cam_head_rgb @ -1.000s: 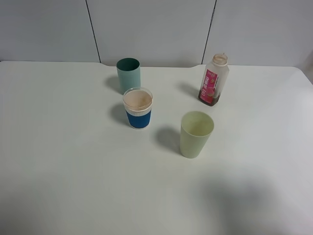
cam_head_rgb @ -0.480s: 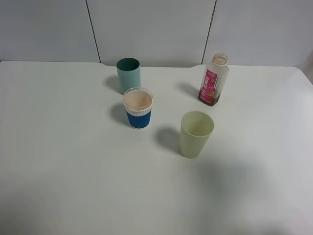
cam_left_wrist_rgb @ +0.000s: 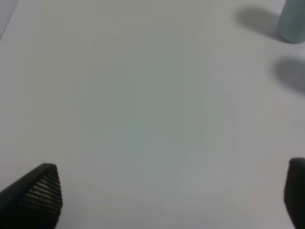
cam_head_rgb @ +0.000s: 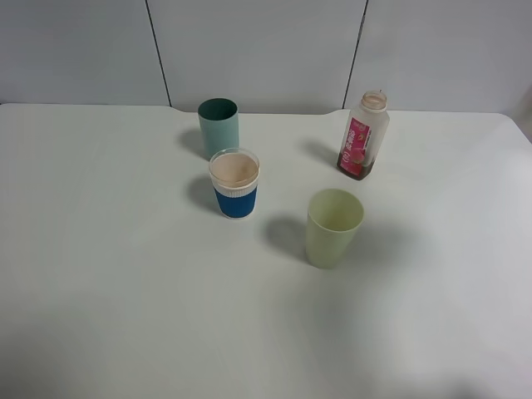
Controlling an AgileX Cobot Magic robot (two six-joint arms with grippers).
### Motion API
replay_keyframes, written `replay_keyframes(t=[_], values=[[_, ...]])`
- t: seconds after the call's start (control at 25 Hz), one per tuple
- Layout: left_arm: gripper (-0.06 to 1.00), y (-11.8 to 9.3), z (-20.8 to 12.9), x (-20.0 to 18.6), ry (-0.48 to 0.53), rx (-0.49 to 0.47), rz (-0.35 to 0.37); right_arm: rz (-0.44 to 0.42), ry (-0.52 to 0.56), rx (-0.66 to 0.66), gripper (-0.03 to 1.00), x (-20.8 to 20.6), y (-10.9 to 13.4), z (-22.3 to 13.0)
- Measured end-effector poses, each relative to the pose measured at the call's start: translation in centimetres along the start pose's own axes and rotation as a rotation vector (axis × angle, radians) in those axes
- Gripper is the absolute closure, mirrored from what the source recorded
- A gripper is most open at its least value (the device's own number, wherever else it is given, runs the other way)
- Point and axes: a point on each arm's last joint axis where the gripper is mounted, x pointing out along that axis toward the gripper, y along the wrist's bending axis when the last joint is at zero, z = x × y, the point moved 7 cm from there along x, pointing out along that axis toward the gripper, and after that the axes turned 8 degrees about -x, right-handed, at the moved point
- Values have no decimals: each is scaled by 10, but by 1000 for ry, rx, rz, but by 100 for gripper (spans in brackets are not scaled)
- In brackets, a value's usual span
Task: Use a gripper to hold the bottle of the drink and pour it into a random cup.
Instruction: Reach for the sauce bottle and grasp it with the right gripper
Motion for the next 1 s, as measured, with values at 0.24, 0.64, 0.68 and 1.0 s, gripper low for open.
replay_keyframes(t=[0.24,0.64,0.68,1.0], values=[[2,0,0,0,0,0,0,26,72,-15,7,44,5,5],[2,0,0,0,0,0,0,59,144,-69,7,118,15,0],[2,0,0,0,0,0,0,59,132,-81,7,123,15,2],[2,0,0,0,0,0,0,93,101,-177,7,172,26,-3]])
